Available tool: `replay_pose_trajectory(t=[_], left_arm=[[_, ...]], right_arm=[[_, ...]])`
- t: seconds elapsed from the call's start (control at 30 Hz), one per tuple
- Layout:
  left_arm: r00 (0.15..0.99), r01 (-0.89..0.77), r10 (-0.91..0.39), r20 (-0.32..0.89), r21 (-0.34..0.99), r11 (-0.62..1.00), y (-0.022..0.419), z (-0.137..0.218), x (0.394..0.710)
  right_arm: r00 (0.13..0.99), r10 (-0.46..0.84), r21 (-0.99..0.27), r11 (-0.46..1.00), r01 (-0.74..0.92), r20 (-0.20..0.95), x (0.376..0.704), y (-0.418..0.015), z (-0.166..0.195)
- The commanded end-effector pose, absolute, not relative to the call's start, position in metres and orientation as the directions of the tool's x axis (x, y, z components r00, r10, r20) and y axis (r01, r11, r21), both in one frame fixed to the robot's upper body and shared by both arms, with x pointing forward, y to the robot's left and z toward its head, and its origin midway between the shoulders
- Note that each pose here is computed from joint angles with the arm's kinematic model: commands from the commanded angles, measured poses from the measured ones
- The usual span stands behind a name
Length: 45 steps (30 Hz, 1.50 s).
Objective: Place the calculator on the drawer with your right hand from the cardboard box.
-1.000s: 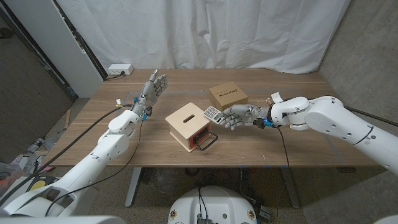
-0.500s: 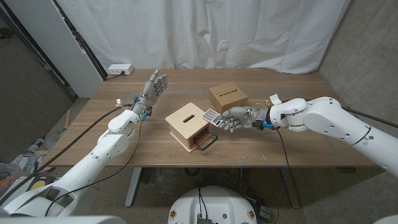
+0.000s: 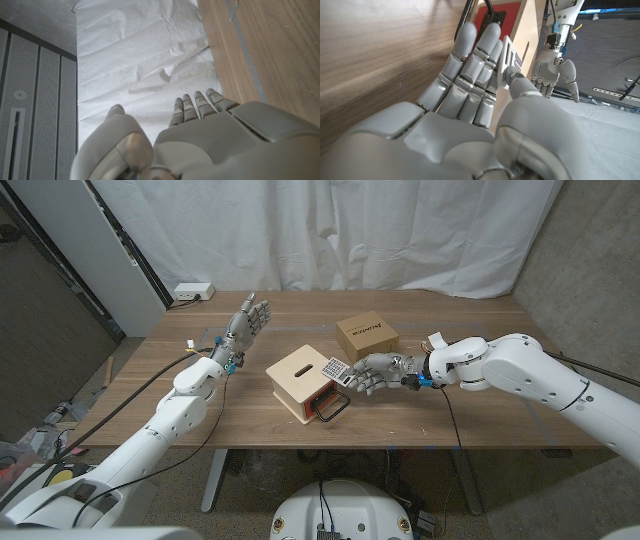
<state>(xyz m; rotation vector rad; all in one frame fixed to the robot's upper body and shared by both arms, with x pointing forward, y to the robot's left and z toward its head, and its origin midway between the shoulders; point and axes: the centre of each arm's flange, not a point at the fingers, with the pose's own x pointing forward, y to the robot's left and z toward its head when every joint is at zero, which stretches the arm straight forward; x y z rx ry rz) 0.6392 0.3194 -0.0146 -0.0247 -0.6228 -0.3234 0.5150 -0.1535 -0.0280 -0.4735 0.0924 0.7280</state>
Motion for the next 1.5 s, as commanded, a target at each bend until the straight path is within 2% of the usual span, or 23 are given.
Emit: replay_pose_trajectory(t=[0.03, 1.5], left_arm=[[0.762, 0.312, -0.293, 0.577, 0.069, 0.948, 0.319, -0.017, 0.641], [0.77, 0.303, -0.271, 0.578, 0.041, 0.952, 0.326, -0.029, 0.638]], right_arm=[[0.736, 0.627, -0.379, 0.635, -0.673, -0.256, 0.516, -0.145, -0.029], [0.715, 0.657, -0.374, 0.617, -0.693, -0.239, 0.52, -0.125, -0.024]])
